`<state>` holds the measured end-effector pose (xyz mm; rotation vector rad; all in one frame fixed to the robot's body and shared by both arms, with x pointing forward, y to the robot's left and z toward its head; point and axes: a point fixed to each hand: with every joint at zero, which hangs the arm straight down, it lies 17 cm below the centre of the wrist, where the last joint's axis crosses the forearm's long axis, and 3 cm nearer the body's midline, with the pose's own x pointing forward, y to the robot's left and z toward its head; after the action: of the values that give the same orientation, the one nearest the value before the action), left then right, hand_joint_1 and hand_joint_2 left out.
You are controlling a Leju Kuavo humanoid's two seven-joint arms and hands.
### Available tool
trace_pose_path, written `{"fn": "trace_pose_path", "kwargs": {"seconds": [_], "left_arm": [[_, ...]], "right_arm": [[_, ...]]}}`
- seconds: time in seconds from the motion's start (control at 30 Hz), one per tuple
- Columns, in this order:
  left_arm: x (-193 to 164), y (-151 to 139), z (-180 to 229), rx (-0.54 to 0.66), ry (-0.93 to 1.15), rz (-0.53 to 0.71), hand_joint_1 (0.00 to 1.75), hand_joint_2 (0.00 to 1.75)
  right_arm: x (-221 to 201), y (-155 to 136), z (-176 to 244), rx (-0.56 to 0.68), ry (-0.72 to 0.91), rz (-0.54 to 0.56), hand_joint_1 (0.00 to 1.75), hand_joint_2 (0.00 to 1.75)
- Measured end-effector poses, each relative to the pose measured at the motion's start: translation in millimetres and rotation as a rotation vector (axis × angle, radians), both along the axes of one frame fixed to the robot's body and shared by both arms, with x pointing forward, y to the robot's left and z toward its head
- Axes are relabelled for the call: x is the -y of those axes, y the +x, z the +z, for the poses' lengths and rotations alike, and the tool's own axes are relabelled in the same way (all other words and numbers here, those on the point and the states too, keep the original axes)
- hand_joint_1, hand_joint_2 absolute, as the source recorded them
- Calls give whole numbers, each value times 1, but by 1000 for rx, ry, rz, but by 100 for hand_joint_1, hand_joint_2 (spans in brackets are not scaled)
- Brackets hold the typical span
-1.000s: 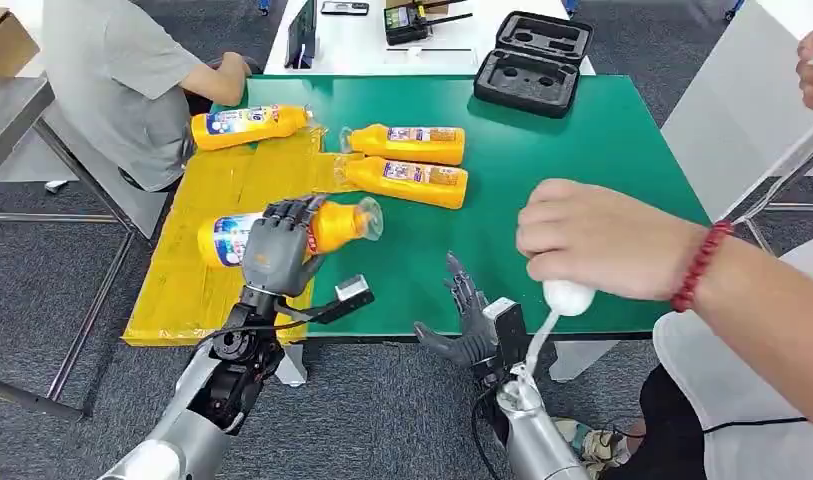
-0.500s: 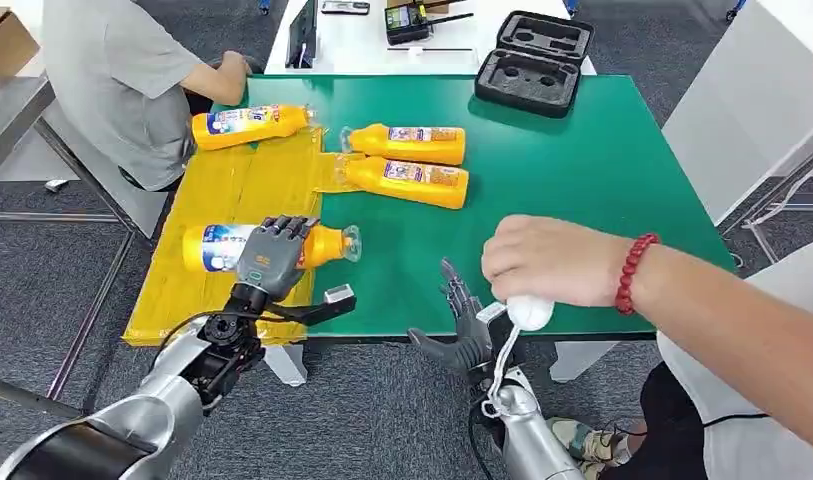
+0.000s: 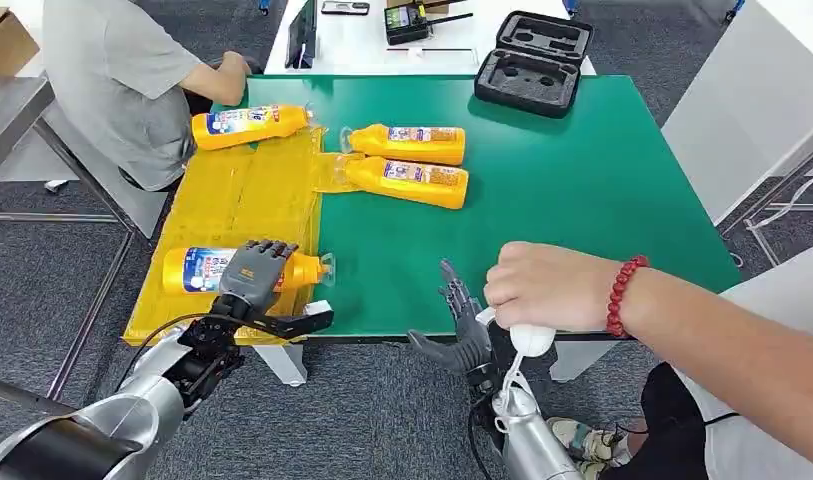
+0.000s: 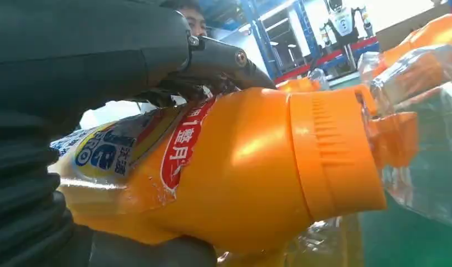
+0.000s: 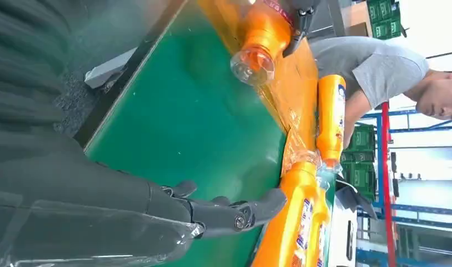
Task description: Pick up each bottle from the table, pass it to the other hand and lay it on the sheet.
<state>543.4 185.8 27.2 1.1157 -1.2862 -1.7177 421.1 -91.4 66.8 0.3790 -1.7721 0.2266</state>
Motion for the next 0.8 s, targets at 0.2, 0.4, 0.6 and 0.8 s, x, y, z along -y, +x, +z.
{"fn": "trace_pose_path", "kwargs": {"seconds": [0.2, 0.4, 0.6, 0.8], "left_arm": [[-5, -5, -7, -20, -13, -7, 5, 175], [-7, -6, -9, -27, -17, -16, 0, 175], [-6, -8, -11, -35, -20, -28, 0, 175], [-6, -7, -9, -16, -11, -30, 0, 175]], "right_arm": [[0, 1, 0, -2, 6, -1, 0, 175], [-2, 2, 2, -2, 8, 6, 0, 175], [-3, 3, 1, -7, 9, 8, 0, 175], [-2, 4, -2, -15, 7, 0, 0, 175]]}}
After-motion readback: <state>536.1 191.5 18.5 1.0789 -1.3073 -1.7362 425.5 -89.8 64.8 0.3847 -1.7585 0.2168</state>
